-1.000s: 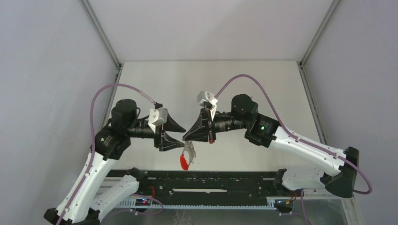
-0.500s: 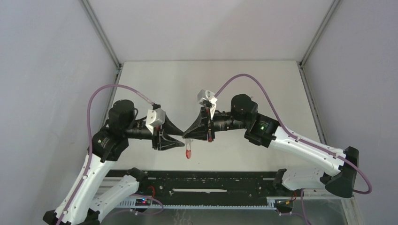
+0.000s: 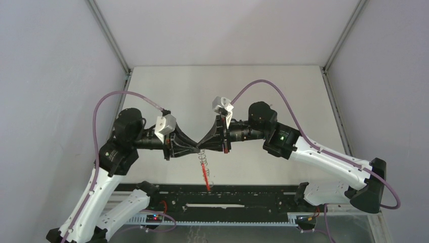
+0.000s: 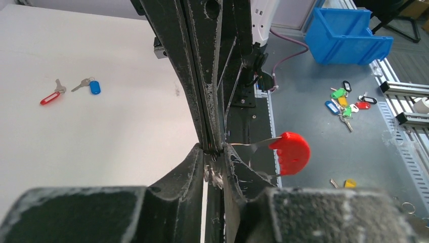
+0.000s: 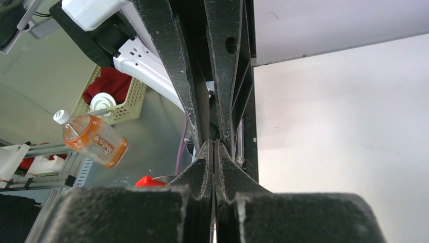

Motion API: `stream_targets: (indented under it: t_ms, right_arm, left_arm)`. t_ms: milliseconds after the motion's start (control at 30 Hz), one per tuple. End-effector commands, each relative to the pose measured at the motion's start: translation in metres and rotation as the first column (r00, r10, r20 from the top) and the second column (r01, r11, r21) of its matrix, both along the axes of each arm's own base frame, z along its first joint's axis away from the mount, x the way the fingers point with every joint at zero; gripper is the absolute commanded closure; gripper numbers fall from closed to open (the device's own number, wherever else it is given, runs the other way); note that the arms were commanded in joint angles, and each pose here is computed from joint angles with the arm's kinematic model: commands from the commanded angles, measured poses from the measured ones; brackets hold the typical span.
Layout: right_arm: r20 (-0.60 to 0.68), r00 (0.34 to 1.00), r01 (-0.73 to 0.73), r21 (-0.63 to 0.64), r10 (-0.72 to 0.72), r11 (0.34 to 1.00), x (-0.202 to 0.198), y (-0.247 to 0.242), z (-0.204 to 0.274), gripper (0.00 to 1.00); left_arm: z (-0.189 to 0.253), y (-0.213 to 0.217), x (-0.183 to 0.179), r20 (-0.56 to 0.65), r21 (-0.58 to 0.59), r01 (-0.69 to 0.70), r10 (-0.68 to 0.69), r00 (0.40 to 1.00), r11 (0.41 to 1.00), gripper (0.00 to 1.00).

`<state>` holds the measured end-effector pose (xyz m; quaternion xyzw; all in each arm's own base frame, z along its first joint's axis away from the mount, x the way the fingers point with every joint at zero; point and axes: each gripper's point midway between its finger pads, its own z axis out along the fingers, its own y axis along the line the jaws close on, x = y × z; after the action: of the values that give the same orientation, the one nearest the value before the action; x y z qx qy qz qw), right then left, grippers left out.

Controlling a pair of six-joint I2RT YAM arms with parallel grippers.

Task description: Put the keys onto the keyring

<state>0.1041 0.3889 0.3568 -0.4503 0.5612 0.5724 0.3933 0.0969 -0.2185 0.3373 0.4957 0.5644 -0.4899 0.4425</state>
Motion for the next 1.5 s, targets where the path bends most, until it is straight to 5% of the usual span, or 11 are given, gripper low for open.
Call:
stream_targets:
  t_ms: [0, 133, 667, 1100, 1467]
  right_arm:
    - [0.035, 0.999, -0.009, 0.096, 0.006, 0.995, -0.005, -0.001, 0.037, 1.0]
    - [0.034, 0.999, -0.011, 0.095, 0.008, 0.995, -0.006, -0.002, 0.037, 1.0]
    - [0.029, 0.999, -0.023, 0.099, 0.02, 0.995, -0.009, -0.003, 0.039, 1.0]
    - [0.018, 0.999, -0.046, 0.11, 0.045, 0.993, -0.012, 0.001, 0.04, 1.0]
    - [-0.004, 0.992, -0.124, 0.11, 0.125, 0.986, -0.024, 0.003, 0.038, 1.0]
  left_arm:
    - [-0.004, 0.0, -0.007, -0.03, -0.005, 0.02, -0.02, 0.999, 1.0, 0.76]
    - [-0.005, 0.001, -0.009, -0.043, -0.002, 0.021, -0.021, 0.999, 1.0, 0.62]
    - [-0.016, 0.004, -0.009, -0.045, 0.024, 0.001, 0.0, 0.999, 1.0, 0.56]
    - [-0.003, -0.002, -0.004, -0.04, -0.023, -0.003, 0.002, 0.999, 1.0, 0.7]
    - [-0.001, -0.002, -0.004, -0.042, -0.032, 0.0, -0.001, 0.999, 1.0, 0.98]
